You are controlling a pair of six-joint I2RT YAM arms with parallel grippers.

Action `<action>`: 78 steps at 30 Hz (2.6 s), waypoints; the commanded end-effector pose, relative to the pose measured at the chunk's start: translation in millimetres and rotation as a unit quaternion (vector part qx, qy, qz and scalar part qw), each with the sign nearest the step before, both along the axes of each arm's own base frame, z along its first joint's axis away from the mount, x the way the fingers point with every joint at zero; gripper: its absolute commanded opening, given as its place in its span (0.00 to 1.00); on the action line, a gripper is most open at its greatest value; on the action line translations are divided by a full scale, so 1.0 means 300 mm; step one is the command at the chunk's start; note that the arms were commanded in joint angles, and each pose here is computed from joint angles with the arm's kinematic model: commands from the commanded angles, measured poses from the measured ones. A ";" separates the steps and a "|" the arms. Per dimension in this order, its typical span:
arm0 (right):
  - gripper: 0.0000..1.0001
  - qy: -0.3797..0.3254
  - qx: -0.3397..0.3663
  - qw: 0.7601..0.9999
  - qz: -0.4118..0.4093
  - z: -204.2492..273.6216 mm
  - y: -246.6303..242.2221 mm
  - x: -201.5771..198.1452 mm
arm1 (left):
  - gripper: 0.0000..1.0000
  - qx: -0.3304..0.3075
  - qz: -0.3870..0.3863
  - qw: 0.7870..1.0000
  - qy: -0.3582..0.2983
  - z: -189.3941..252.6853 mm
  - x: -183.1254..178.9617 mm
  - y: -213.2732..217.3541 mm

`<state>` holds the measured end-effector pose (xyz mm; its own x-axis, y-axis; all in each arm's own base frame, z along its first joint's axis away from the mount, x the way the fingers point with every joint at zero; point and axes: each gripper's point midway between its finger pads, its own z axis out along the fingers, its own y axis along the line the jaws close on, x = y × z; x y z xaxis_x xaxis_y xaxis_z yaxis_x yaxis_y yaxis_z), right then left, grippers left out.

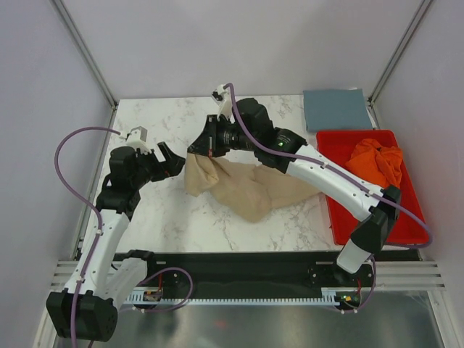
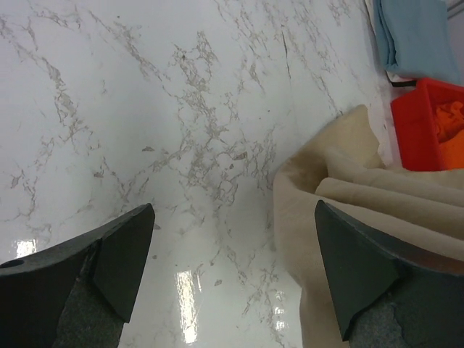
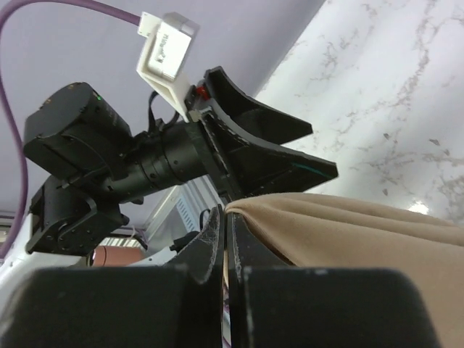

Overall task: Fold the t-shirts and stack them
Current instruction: Move the tshirt to the center of the board, then flatten the tshirt out

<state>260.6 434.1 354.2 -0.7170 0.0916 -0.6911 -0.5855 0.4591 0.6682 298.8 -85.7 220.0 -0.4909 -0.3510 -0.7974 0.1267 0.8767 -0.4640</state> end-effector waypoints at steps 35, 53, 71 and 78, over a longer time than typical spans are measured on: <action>0.45 0.019 -0.101 0.984 -0.145 -0.200 -0.051 0.405 | 0.82 -0.100 -0.027 0.993 0.060 -0.031 -0.143 -0.073; 0.59 0.171 -0.298 0.835 -0.429 -0.784 -0.892 -0.012 | 0.80 -0.059 -0.081 0.974 0.203 -0.351 -0.183 -0.269; 0.56 0.119 -0.336 0.847 -0.394 -0.874 -0.896 0.129 | 0.18 -0.051 0.077 0.972 0.216 -0.428 -0.026 -0.061; 0.56 0.104 -0.297 0.878 -0.360 -0.884 -0.765 0.280 | 0.41 -0.074 0.112 0.973 0.188 -0.408 -0.068 0.018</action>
<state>317.1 176.9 80.0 -0.7587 0.2595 -0.5976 0.1879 0.9654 0.1806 276.2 -81.4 84.2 -0.6733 -0.5670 -0.4746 -0.2873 0.7920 -0.5387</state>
